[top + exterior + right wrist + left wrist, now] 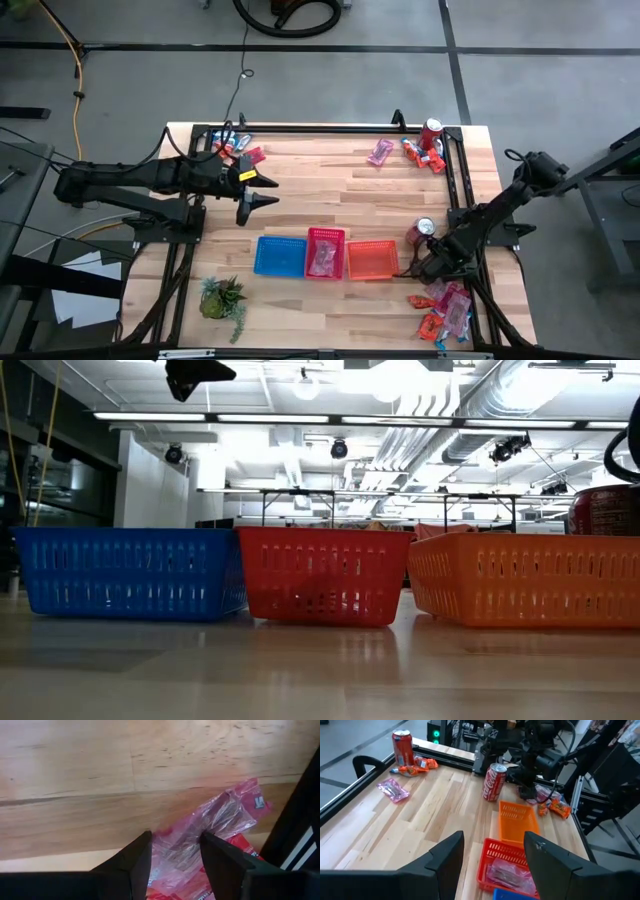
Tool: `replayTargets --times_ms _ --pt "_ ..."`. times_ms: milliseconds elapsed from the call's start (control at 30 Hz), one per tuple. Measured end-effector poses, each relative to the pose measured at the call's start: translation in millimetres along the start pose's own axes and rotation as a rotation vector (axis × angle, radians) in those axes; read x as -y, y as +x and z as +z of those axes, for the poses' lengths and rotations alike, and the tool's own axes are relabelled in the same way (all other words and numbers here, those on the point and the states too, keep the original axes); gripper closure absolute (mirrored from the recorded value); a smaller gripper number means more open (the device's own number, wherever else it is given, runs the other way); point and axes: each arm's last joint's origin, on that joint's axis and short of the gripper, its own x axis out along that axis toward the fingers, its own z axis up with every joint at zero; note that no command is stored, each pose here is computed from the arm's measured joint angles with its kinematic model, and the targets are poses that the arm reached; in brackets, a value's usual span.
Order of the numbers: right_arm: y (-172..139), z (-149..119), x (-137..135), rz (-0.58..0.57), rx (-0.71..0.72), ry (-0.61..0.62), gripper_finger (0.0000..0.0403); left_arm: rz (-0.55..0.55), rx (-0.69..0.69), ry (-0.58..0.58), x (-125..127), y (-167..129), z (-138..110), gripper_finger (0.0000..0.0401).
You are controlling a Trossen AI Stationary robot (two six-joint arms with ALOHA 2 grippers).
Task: Sort candy
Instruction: Put the red candy pack into the red bin
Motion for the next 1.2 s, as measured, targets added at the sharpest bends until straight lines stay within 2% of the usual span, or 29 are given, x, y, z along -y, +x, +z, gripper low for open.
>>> replayTargets --times_ms 100,233,333,467,600,733,800,900,1067,1200 --pt "0.4 1.0 0.9 -0.009 0.008 -0.067 0.028 0.003 0.0 0.0 -0.1 0.0 -0.1 0.0206" --pt "-3.7 -3.3 -1.1 -0.01 0.005 -0.248 0.0379 -0.006 -0.007 0.02 -0.1 -2.4 -0.7 0.0206" --pt "-17.0 -11.7 -5.6 -0.013 0.031 -0.373 0.0386 -0.013 0.016 0.077 0.2 -7.2 1.2 0.0206" --pt "-52.4 -32.0 -11.7 -0.03 0.049 -0.555 0.0399 -0.003 0.049 0.091 0.1 -12.0 3.7 0.0206" --pt "-99.9 -56.9 -23.7 0.143 0.146 -0.789 0.0401 0.034 0.063 0.09 -1.0 -14.0 4.4 0.0206" --pt "-140.5 -76.1 -44.7 0.431 0.33 -1.011 0.0401 0.067 0.064 0.106 -1.9 -13.5 4.3 0.0206" --pt "-154.4 -78.5 -59.1 0.565 0.423 -1.08 0.0402 0.069 0.059 0.116 -1.9 -11.9 4.0 0.0206" --pt "-164.0 -70.6 -85.0 0.689 0.51 -1.109 0.0402 0.069 0.056 0.105 -1.9 -10.7 3.8 0.0206" --pt "-163.3 -42.2 -131.5 0.725 0.65 -1.159 0.0403 0.07 0.046 0.073 -2.0 -8.1 3.1 0.0206" --pt "-156.7 -16.2 -171.0 0.807 0.64 -1.091 0.0403 0.071 0.043 0.071 -2.0 -7.2 2.8 0.0206"
